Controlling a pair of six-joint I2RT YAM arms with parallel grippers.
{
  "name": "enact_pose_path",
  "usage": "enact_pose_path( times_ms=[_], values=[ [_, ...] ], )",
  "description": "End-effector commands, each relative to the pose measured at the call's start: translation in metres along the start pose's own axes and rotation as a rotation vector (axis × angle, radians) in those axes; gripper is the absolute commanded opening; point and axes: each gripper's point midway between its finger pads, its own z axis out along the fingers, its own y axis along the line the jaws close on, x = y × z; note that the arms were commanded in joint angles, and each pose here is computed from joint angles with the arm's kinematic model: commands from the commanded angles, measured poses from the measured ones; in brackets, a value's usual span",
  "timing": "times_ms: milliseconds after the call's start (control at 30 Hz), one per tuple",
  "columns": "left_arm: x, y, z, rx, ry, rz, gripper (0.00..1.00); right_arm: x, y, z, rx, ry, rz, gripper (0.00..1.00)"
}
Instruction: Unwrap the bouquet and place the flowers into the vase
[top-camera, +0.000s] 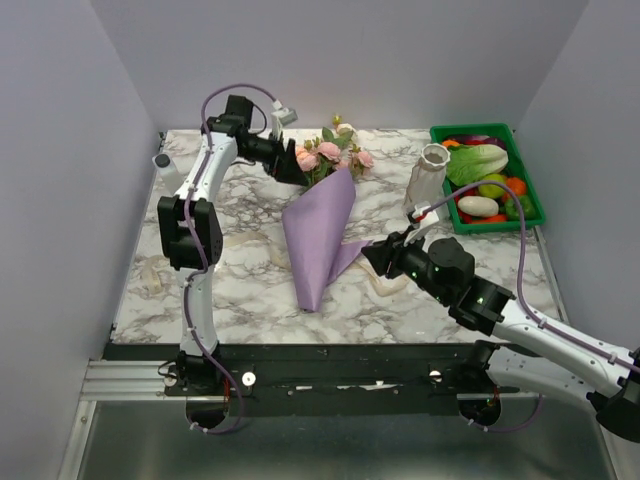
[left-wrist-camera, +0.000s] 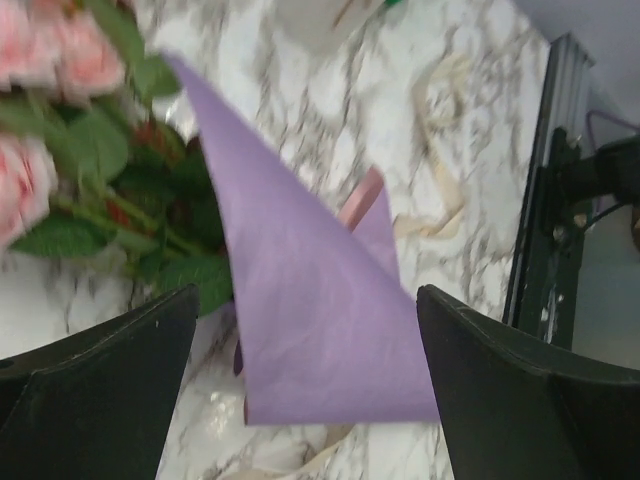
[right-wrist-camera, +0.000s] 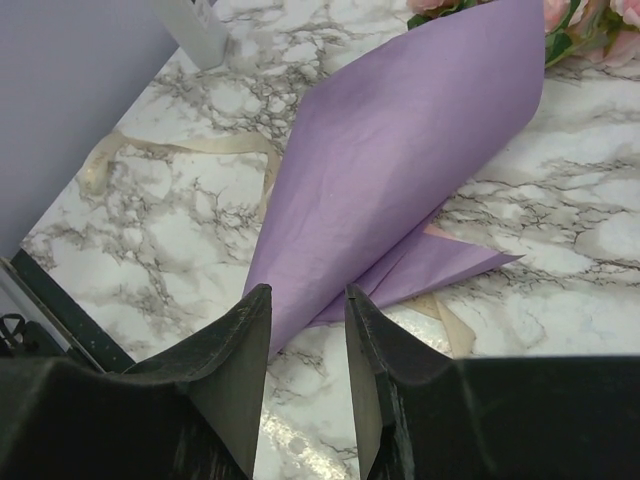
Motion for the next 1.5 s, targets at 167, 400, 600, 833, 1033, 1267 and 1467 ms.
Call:
enact_pose_path(
  times_ms=[167,400,600,833,1033,1267,1467],
  values=[
    [0.107,0.040,0.001,-0.019,0.183,0.126,0.99,0.005,0.006,0.005,-0.026,0.022,-0.001,0.44],
    [0.137,0.049,0.008,0.027,0.223,0.089,0.91,0.006,0.010,0.009,-0.040,0.036,-0.006,0.44],
    [0.136,0.040,0.006,0.073,0.234,0.079,0.51,0.009,0.010,0.011,-0.042,0.048,-0.004,0.44],
    [0.113,0.021,0.000,0.117,0.198,0.075,0.29,0.008,0.011,0.012,-0.042,0.049,0.000,0.43],
    [0.096,-0.005,-0.009,0.180,0.173,0.067,0.22,0.009,0.007,0.011,-0.034,0.049,0.009,0.43],
    [0.072,-0.044,-0.017,0.208,0.120,0.090,0.18,0.009,0.004,0.006,-0.024,0.034,0.023,0.41],
    [0.088,-0.031,-0.015,0.194,0.168,0.099,0.53,0.014,0.002,0.002,-0.031,0.037,0.033,0.41]
  ],
)
